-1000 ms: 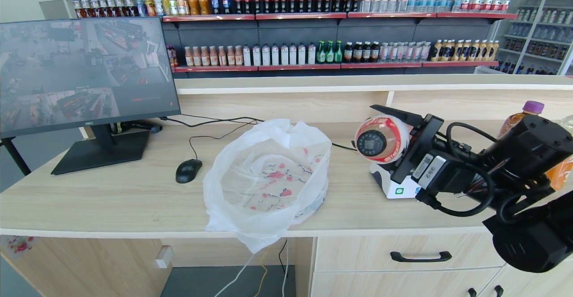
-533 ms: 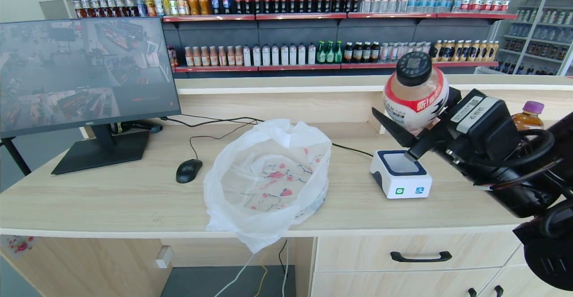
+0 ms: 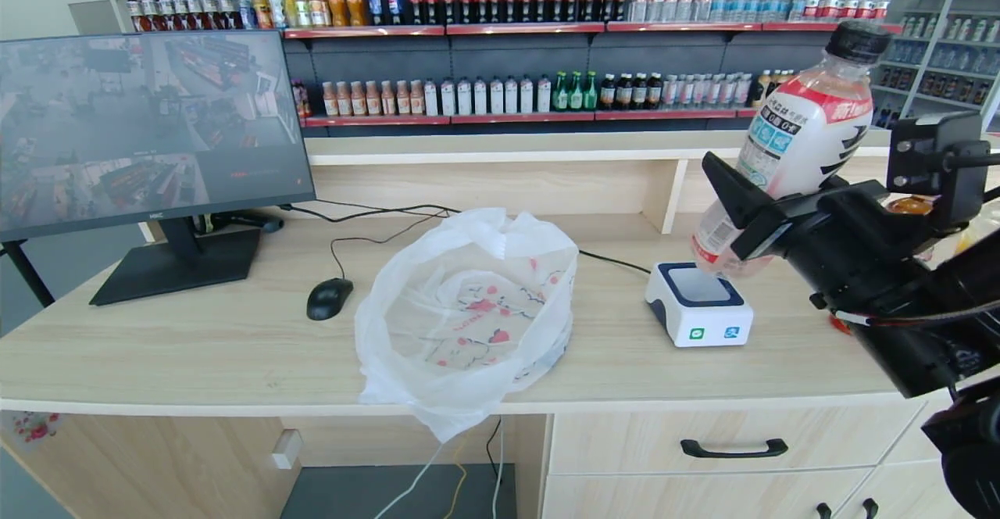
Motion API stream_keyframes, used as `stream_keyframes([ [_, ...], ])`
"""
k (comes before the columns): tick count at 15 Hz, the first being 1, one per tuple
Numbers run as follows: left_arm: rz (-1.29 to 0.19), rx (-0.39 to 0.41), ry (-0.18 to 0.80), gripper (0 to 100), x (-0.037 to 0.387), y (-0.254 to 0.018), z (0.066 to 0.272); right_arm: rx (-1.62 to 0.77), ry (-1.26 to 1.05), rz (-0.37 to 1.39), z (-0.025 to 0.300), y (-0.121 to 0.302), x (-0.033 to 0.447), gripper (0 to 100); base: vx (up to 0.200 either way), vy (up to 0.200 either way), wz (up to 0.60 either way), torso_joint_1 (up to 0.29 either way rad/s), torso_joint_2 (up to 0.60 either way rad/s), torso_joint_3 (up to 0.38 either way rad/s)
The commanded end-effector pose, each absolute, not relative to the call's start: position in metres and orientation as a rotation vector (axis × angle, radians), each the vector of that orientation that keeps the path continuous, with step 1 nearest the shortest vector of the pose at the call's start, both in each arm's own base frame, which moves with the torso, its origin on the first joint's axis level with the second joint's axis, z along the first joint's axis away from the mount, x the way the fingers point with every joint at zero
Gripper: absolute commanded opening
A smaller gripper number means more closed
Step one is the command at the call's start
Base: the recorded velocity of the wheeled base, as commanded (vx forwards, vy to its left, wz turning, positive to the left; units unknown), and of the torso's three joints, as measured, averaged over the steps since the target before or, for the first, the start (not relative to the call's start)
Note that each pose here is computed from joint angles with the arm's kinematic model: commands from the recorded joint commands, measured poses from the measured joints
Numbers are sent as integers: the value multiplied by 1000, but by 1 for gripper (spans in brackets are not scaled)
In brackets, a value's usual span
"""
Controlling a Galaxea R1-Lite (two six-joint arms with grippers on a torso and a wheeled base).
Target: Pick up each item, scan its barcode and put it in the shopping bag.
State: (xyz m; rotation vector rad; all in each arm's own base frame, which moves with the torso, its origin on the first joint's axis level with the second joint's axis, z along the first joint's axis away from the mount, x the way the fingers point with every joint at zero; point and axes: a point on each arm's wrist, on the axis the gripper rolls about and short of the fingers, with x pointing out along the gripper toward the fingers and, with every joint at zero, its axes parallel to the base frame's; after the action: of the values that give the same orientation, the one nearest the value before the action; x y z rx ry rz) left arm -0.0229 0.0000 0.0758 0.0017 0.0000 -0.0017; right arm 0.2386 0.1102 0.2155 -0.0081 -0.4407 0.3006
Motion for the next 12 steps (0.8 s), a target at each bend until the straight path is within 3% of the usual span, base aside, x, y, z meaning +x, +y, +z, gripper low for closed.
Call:
stream_keyframes([
  [1, -2, 2, 0, 100, -23, 0, 76, 13, -346, 278, 194, 109, 242, 0, 0, 0, 0, 0, 0, 0],
  [5, -2, 2, 0, 100, -23, 0, 76, 4, -273, 269, 173, 111, 258, 0, 0, 0, 0, 0, 0, 0],
  [12, -2, 0, 0, 100, -23, 0, 76, 1, -252, 266, 167, 112, 262, 0, 0, 0, 0, 0, 0, 0],
])
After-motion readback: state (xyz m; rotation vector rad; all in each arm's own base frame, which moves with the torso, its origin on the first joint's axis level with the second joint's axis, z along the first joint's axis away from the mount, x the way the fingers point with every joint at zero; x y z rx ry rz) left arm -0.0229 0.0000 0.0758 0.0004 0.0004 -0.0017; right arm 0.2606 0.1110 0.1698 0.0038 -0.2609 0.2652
